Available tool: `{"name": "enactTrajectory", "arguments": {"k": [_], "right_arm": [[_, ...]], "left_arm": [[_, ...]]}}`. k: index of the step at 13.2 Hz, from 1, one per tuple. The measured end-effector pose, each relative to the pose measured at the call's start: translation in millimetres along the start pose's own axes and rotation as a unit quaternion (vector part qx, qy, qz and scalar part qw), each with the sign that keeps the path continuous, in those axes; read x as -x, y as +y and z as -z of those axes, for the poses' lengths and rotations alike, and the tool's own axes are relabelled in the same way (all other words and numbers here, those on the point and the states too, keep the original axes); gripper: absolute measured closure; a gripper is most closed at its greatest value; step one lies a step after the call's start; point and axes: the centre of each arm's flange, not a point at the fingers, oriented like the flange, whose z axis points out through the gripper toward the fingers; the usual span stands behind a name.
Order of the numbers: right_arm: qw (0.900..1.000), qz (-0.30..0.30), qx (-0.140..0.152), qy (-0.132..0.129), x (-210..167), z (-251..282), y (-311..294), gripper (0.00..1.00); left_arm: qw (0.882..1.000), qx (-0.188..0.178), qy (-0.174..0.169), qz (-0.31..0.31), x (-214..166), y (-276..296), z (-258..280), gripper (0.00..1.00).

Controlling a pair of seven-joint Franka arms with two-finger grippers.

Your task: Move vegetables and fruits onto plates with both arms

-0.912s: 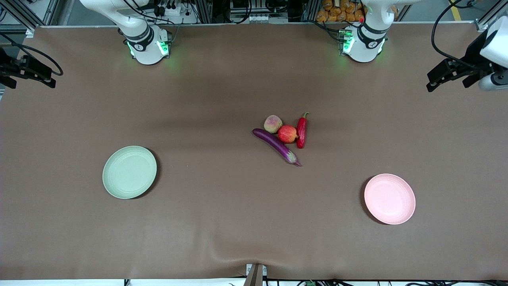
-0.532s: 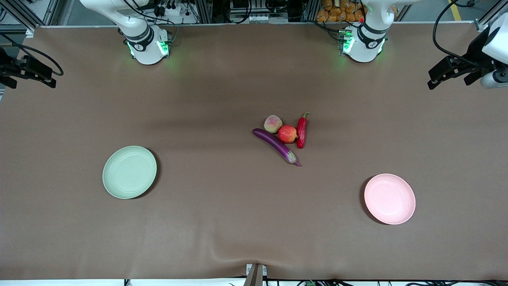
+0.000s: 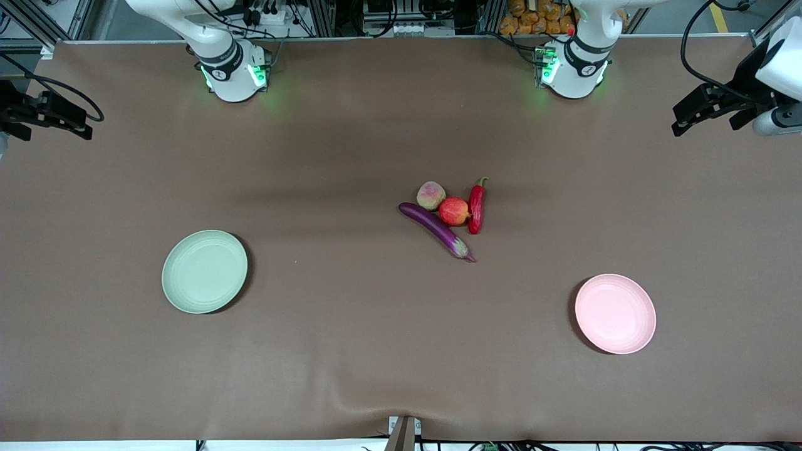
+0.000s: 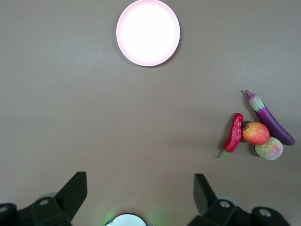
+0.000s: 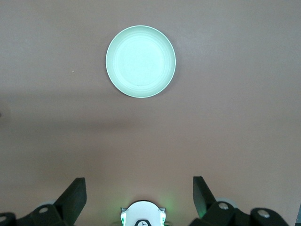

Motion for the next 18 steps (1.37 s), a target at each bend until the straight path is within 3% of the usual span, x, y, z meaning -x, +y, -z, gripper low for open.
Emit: {"name": "enactTrajectory", "arguments": {"k": [8,11,15,18], "right_arm": [[1.000,0.000,0.000,0.000,0.1,-0.1,0.2,0.00],[1.000,-0.001,0.000,-0.001,0.1,-0.1,0.4,0.00],[1.000,-0.001,0.000,-0.001,0.1,-0.2,1.1,0.00],[1.000,-0.001,0.000,-0.001,0.1,-0.4,1.2,0.00]], "left_arm": [[1.000,-0.002,-0.006,0.012,0.0,7.4,-5.3,0.00],[1.000,-0.007,-0.023,0.012,-1.7,19.5,-22.5,0.00],[0.998,-0.025,-0.050,-0.011,10.4,87.7,-80.6,0.00],[0.998,-0.036,-0.044,-0.036,40.2,160.3,-146.3,0.00]]}}
